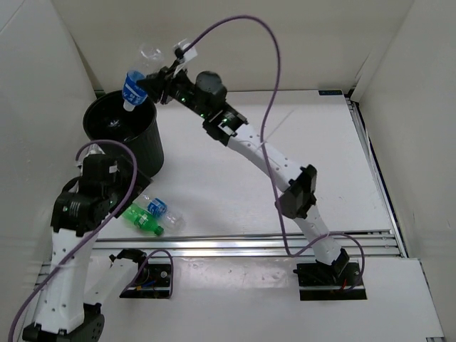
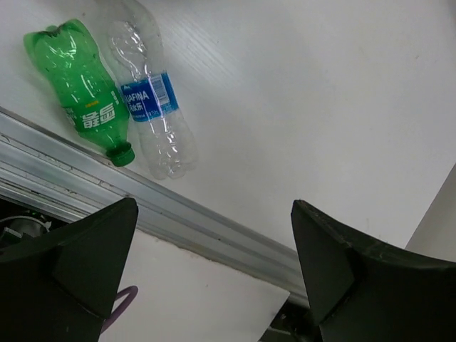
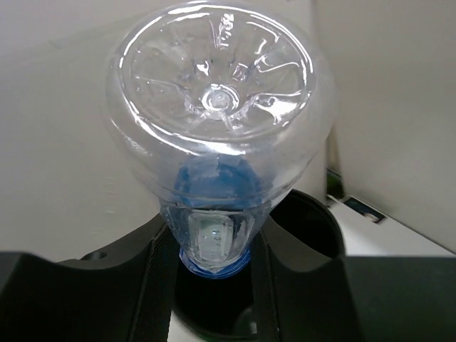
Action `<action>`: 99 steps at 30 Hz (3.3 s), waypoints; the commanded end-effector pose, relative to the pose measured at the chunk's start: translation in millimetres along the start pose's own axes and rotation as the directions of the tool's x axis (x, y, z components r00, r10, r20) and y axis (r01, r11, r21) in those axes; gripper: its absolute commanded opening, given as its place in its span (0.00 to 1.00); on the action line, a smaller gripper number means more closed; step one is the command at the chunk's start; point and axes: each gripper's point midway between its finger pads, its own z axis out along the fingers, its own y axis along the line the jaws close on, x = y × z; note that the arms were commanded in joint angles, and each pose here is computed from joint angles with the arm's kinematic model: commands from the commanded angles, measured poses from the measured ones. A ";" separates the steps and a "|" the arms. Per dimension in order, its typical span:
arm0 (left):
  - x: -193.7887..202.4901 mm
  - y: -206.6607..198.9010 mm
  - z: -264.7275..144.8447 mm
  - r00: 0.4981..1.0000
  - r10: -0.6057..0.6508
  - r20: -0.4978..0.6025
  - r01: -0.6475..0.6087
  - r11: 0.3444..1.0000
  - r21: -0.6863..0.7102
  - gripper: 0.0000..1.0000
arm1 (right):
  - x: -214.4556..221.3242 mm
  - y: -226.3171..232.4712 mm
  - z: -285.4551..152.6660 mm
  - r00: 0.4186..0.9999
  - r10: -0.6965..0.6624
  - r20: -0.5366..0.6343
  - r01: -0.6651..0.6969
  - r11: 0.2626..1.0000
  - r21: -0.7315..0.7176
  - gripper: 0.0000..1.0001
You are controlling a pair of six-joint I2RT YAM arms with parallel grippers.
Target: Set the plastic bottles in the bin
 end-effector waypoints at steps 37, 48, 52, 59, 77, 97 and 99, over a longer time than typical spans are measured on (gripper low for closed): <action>48.1 104.3 128.2 0.952 -0.259 0.164 0.300 0.896 -0.326 1.00 | -145.0 103.3 -190.4 0.898 -0.384 -0.214 0.438 0.823 0.361 1.00; 78.9 145.7 166.5 0.945 -0.294 0.142 0.326 0.846 -0.422 1.00 | -152.5 108.3 -200.0 0.814 -0.508 -0.280 0.580 0.719 0.382 1.00; 81.4 155.9 168.8 0.939 -0.309 0.153 0.345 0.827 -0.445 0.73 | -160.7 104.3 -208.8 0.815 -0.509 -0.278 0.580 0.709 0.402 1.00; 59.1 136.3 130.3 0.883 -0.410 0.229 0.467 0.815 -0.343 0.59 | -150.4 101.3 -209.3 0.807 -0.506 -0.304 0.590 0.701 0.400 1.00; -177.9 -34.3 -46.5 0.721 -0.274 0.637 0.264 0.958 0.113 0.67 | -116.3 106.6 -200.6 0.825 -0.463 -0.324 0.558 0.759 0.336 1.00; -127.2 -46.9 -12.8 0.860 -0.262 0.439 0.192 0.961 0.198 1.00 | -98.9 75.7 -229.7 0.763 -0.446 -0.469 0.633 0.665 0.397 1.00; -66.7 -13.8 22.2 0.911 -0.280 0.303 0.237 0.956 0.172 1.00 | -90.5 76.1 -226.4 0.752 -0.450 -0.481 0.642 0.666 0.381 1.00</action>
